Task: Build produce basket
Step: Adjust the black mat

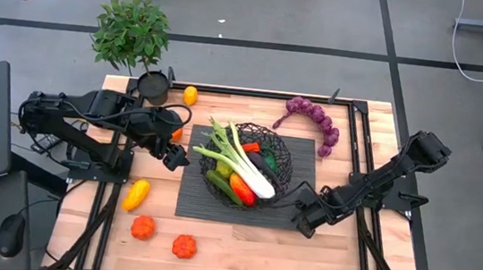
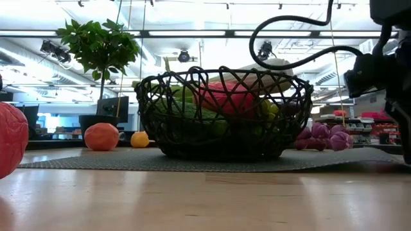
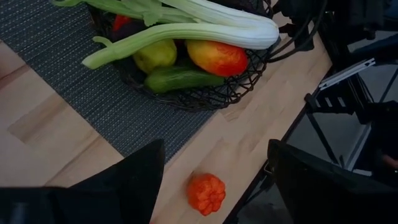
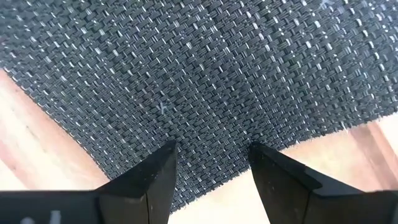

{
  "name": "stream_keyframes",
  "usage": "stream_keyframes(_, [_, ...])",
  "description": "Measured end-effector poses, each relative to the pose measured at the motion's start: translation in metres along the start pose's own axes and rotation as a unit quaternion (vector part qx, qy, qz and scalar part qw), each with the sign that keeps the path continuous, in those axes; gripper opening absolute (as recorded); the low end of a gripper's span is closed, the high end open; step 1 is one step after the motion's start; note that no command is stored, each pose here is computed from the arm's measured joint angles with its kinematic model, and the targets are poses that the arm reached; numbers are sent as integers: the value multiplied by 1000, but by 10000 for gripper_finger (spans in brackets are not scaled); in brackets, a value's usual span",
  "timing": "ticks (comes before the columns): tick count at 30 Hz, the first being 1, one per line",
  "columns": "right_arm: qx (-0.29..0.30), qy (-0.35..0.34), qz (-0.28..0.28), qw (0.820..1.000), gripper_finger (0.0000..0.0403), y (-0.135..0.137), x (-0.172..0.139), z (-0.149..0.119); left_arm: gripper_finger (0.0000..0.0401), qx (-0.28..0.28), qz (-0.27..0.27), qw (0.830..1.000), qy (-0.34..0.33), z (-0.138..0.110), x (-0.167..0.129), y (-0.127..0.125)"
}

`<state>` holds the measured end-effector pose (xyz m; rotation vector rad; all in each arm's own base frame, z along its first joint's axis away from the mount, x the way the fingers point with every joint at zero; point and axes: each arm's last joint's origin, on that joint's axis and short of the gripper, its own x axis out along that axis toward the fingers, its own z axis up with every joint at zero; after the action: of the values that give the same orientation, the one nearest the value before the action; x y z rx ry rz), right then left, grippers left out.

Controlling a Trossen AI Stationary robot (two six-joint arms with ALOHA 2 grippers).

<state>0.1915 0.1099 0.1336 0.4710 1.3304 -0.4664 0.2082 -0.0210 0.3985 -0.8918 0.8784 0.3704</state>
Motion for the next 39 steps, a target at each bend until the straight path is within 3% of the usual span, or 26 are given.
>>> stream_keyframes(14, [5,12,-24,1000,205,-6,0,1,288,0,0,1000,0,0,0,0])
stream_keyframes(26, [13,14,6,1000,205,4,-5,4,288,7,0,1000,0,0,0,0])
stream_keyframes(39, [62,-10,24,998,205,10,-6,3,288,11,-1,1000,3,-2,0,-1])
